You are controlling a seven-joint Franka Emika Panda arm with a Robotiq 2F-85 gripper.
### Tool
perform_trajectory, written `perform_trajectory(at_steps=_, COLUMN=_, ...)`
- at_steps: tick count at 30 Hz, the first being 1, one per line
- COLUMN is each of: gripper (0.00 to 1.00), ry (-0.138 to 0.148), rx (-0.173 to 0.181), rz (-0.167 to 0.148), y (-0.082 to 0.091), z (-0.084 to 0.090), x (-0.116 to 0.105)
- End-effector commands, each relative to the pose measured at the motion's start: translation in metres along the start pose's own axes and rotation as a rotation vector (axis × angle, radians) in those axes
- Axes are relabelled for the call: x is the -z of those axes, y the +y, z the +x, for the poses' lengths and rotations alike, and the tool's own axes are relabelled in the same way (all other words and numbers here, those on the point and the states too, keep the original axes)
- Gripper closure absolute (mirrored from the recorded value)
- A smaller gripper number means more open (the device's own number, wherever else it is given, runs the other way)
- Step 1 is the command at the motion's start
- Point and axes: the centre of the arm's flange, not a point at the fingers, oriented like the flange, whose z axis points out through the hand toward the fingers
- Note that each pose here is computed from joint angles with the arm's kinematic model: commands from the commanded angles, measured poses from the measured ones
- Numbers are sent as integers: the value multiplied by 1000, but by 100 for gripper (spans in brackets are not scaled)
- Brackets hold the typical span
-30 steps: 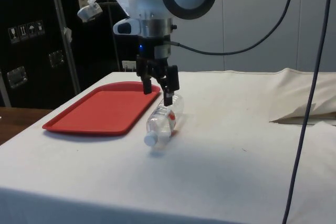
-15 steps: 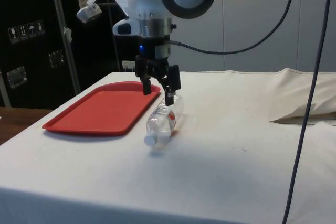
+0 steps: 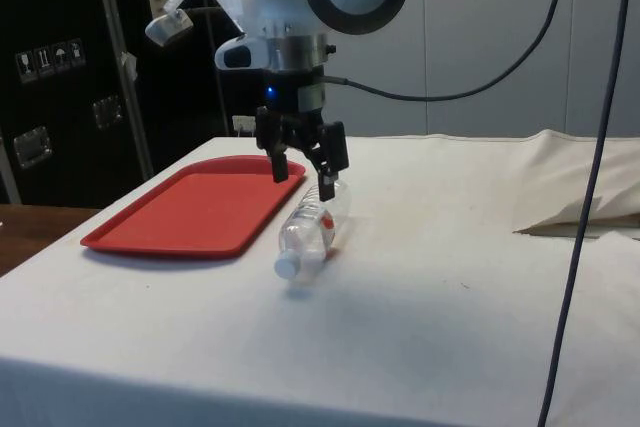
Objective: Place the bottle upright on the tray.
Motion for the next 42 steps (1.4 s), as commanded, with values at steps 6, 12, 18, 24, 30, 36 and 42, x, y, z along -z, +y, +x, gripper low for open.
perform_trajectory(at_steps=6, gripper=0, ry=-2, rx=35, rz=2, y=0, z=1, x=-1)
perform_trajectory(at_steps=12, gripper=0, ry=-6, rx=70, rz=3, y=1, z=1, x=-2)
perform_trajectory(at_steps=18, gripper=0, ry=-22, rx=107, rz=10, y=1, z=0, x=-3)
perform_trajectory(at_steps=24, gripper=0, ry=-52, rx=127, rz=20, y=2, z=-1, x=-3)
perform_trajectory(at_steps=30, gripper=0, ry=-89, rx=150, rz=27, y=1, z=-2, x=-2)
perform_trajectory(at_steps=36, gripper=0, ry=-130, rx=177, rz=27, y=1, z=-2, x=-2)
perform_trajectory(at_steps=42, gripper=0, ry=-166, rx=202, rz=22, y=1, z=-2, x=-2)
